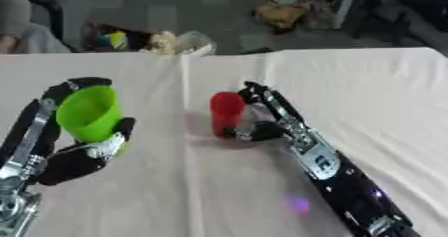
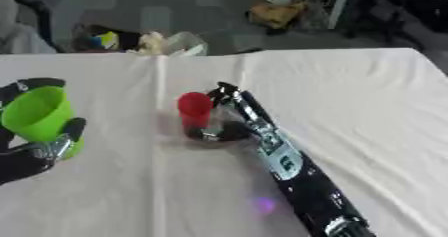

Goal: Pour the contents of one cup into another cup.

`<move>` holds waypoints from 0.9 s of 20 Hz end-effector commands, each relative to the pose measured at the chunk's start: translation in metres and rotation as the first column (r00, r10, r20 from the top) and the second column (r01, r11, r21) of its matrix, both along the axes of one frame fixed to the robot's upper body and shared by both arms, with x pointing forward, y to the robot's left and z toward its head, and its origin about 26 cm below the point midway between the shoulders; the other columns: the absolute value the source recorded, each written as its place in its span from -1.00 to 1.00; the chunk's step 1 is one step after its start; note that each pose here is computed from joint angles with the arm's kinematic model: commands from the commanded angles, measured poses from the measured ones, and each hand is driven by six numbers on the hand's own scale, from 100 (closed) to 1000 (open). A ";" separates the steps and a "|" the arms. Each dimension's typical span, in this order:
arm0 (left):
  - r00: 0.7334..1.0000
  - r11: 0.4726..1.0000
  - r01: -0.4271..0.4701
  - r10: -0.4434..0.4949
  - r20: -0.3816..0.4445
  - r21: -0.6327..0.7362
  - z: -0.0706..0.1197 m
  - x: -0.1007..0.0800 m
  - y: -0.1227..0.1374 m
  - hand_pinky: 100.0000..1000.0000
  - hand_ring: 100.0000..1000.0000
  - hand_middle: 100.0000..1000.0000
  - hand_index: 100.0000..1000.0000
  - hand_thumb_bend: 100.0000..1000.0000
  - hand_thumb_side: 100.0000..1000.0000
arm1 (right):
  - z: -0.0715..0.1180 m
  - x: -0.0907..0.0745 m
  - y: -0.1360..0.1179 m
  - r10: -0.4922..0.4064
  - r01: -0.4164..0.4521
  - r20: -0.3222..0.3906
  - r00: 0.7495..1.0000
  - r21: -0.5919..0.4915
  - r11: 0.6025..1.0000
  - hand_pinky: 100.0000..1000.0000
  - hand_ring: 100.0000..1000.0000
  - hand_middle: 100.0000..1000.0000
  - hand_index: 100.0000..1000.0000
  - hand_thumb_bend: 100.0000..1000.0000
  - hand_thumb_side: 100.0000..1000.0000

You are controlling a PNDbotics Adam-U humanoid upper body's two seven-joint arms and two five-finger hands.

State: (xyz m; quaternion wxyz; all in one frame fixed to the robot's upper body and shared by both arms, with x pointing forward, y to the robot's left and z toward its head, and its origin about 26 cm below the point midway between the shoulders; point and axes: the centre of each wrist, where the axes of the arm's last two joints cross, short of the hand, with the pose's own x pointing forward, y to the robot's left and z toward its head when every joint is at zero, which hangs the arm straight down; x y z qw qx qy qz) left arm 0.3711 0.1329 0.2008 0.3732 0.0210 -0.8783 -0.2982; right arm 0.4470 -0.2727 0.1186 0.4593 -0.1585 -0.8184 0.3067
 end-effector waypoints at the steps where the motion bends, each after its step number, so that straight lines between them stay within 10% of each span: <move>1: 0.999 1.000 0.016 -0.016 0.029 0.002 0.008 -0.003 -0.002 -0.31 -0.62 -0.18 0.49 -1.00 -0.74 | 0.007 0.001 0.009 0.034 -0.033 0.020 0.999 -0.027 0.999 0.49 1.00 -0.08 0.36 0.54 -0.28; 18: 0.999 1.000 0.020 -0.020 0.033 -0.002 0.011 -0.006 -0.003 -0.30 -0.64 -0.17 0.49 -1.00 -0.71 | 0.018 0.005 0.026 0.078 -0.071 0.080 0.994 -0.084 0.994 0.47 1.00 -0.09 0.35 0.51 -0.26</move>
